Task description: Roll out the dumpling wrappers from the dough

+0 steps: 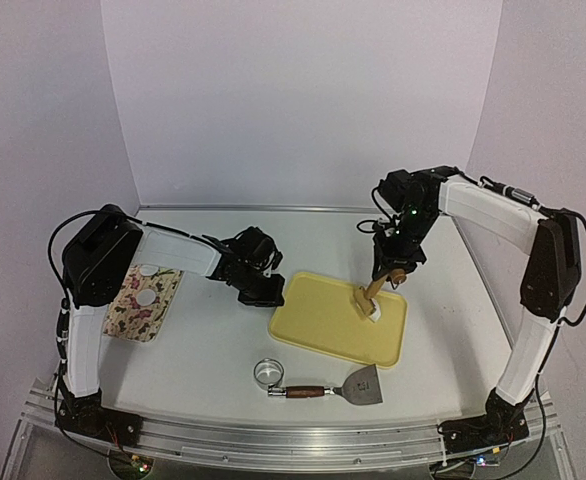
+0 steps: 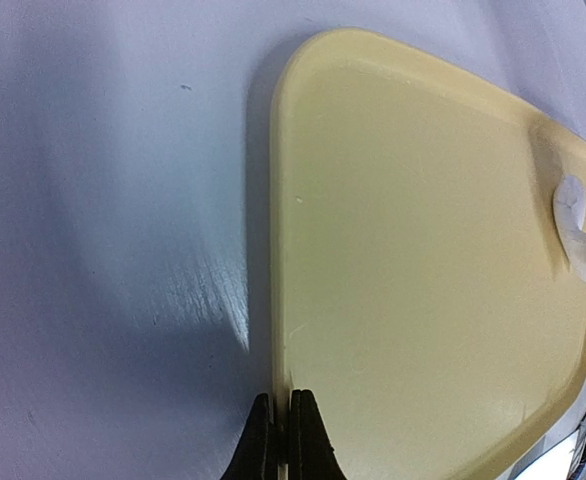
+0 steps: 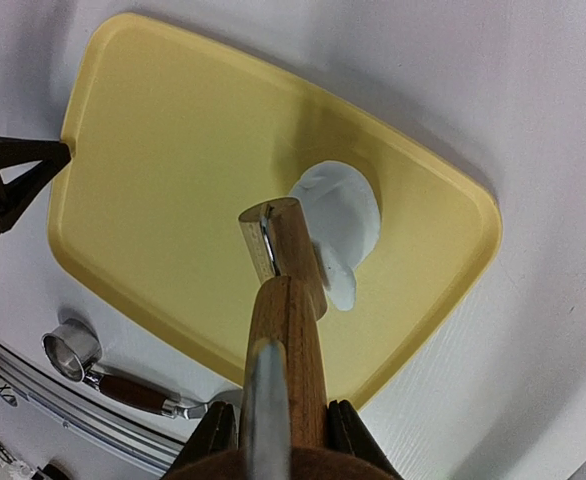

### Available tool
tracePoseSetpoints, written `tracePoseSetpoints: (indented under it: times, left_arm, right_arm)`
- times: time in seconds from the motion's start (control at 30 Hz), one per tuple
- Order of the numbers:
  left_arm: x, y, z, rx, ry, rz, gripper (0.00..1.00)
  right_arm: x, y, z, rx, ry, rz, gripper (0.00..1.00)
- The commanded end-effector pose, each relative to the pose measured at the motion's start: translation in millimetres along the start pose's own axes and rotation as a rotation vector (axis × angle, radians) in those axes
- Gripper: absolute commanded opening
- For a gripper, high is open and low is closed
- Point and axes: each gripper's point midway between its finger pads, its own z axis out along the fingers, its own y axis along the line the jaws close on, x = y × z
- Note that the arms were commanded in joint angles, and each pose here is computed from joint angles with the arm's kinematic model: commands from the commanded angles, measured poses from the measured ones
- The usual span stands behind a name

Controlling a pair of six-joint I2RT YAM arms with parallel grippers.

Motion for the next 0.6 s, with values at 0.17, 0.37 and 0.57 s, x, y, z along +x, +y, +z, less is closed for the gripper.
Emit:
tracePoseSetpoints:
  times: [0.17,0.37,0.57]
  left_arm:
    - [35,34,2,-0.127,0.111,-0.041,0.0]
    - [35,34,3,-0.128,0.113,-0.039,0.0]
    - [36,35,2,-0.134,0.112,-0.037,0.0]
  right_arm:
    - [-30,13,-52,-0.01,-0.162,-0.004,0.0]
    - [-31,-1,-38,0.072,-0.13,-0.006,0.0]
    - [-22,-14,-15,0.129,-0.068,-0.011,0.0]
